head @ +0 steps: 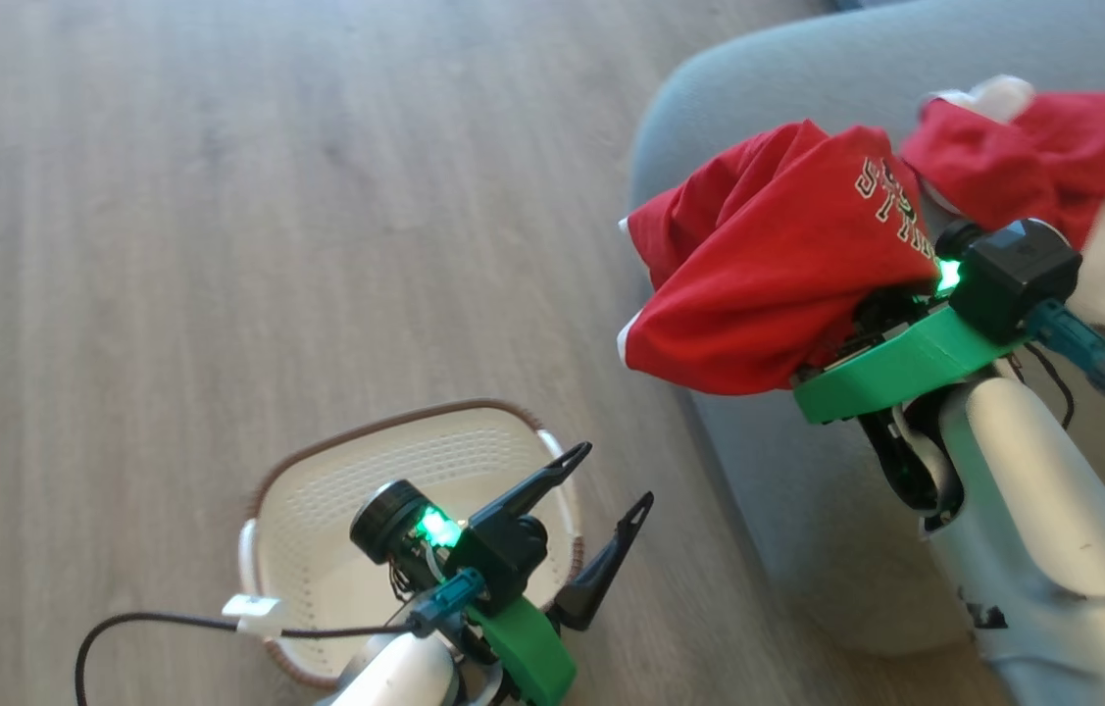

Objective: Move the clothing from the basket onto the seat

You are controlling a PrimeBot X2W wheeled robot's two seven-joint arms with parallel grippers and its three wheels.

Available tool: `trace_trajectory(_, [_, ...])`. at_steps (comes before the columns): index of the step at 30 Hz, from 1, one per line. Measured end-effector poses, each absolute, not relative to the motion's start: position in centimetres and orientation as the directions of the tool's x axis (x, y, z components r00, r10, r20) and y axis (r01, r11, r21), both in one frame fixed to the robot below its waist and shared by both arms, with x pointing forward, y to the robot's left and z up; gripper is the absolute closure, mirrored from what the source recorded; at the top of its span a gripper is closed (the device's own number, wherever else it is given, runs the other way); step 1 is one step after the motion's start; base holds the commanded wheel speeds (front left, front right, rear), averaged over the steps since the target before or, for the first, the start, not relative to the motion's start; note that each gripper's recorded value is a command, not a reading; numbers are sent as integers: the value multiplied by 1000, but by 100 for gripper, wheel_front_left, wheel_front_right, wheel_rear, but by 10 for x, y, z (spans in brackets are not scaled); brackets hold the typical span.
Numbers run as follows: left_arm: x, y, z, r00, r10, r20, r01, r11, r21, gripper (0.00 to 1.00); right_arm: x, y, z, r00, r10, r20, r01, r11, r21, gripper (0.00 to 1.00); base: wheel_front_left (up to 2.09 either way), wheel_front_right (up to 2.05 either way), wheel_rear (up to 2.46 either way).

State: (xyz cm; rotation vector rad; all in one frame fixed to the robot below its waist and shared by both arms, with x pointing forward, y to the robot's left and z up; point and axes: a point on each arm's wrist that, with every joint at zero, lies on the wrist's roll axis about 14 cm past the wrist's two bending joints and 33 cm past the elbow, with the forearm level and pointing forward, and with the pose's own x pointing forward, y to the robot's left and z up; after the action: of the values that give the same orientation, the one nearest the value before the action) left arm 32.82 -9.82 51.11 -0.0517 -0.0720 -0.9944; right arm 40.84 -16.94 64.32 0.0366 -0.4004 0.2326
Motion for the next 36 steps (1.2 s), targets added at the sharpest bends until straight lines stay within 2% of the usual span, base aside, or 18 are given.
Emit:
trace_trajectory(9, [316, -137, 504, 412, -908, 79, 911, 411, -30, 0, 386, -231, 639, 926, 57, 373, -46, 998, -38, 100, 0, 0, 0])
trace_trajectory(16, [302, -164, 503, 314, -945, 86, 949, 313, -35, 0, 353, -277, 632, 929, -87, 360, 113, 992, -53, 100, 0, 0, 0])
trace_trajectory(25, [270, -194, 503, 152, -982, 111, 988, 147, -50, 0, 328, -307, 615, 915, -229, 332, 257, 966, -42, 100, 0, 0, 0])
trace_trajectory(36, [272, -195, 501, 129, -986, 107, 991, 125, -41, 0, 319, -318, 609, 902, -286, 324, 313, 949, -30, 100, 0, 0, 0])
